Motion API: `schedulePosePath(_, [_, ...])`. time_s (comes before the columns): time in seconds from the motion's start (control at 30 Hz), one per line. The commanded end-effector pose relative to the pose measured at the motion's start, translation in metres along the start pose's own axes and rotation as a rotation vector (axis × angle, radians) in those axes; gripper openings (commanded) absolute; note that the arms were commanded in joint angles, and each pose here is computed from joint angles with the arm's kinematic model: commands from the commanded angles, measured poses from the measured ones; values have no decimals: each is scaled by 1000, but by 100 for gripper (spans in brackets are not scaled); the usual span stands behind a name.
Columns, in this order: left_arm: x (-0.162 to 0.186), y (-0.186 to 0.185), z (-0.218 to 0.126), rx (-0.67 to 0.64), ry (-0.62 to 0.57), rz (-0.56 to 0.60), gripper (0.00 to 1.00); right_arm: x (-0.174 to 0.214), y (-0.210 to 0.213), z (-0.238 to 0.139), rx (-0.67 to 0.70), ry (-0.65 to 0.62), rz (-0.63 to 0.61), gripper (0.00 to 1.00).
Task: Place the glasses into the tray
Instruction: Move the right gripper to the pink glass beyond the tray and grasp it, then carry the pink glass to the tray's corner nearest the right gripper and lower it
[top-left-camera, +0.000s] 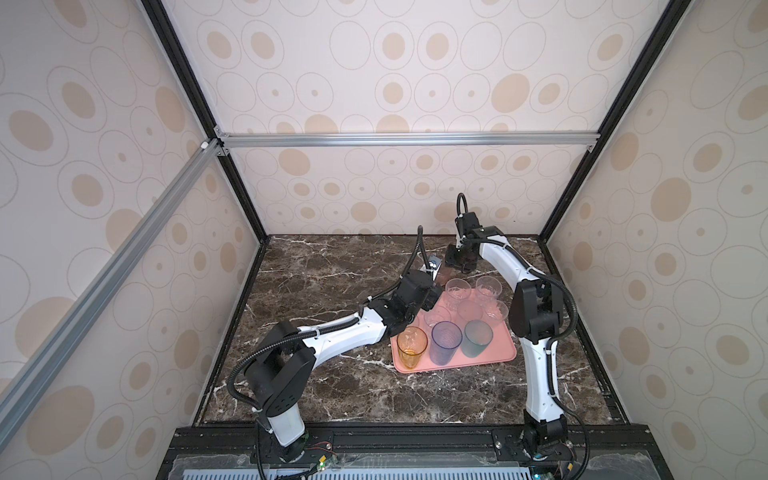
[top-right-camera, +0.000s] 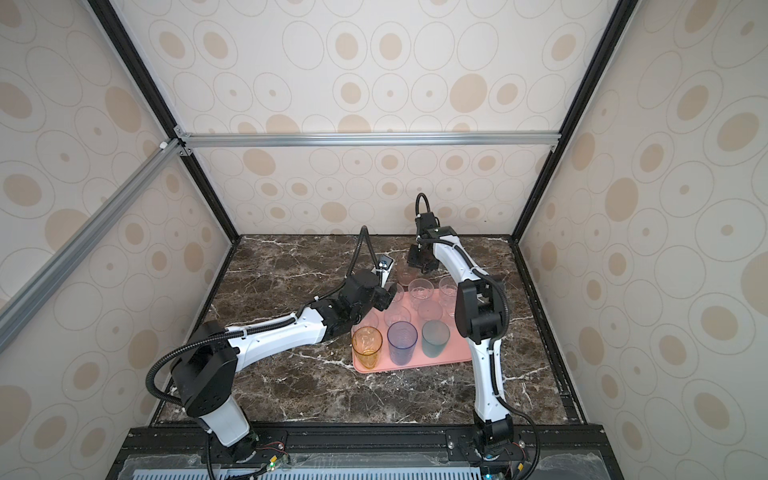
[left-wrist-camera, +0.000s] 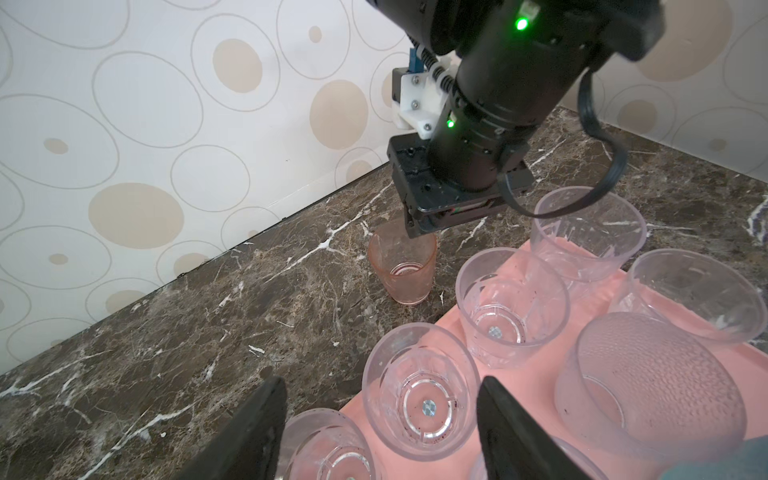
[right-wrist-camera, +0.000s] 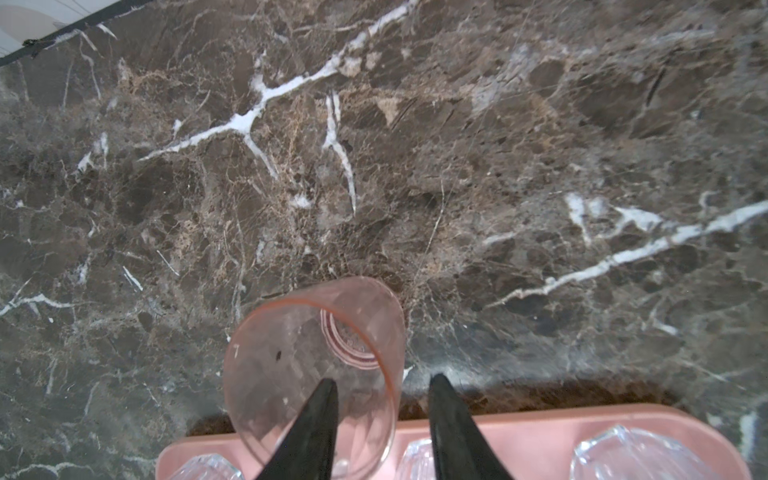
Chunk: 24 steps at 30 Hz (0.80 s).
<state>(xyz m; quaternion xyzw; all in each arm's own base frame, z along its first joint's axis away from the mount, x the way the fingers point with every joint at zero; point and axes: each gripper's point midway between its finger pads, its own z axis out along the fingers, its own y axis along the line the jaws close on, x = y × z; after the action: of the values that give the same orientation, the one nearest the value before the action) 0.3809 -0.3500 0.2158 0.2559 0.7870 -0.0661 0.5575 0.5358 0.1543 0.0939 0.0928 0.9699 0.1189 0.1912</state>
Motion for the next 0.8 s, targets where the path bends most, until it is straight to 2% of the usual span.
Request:
schedulePosePath(0.0, [-20,2,-4,7,-40,-20,73,0,0,11,7,21,13,36])
schedulePosePath(0.17, [-19,7,-9,0,-44,-23,73,0,-2,20,27,39,1,20])
schedulePosePath(0.33, [-20,11,-14,-9,-50,-25,73,-9,1,-3,28,-4,-19,8])
schedulePosePath(0.53, [-29,17,-24,-15,-72,-47,73,-15,18,-63,-36,-79,-18,5])
schedulePosePath(0.77, [-52,38,-61,-44,-137,-154,72,-2,27,-152,-120,-182,-21,4])
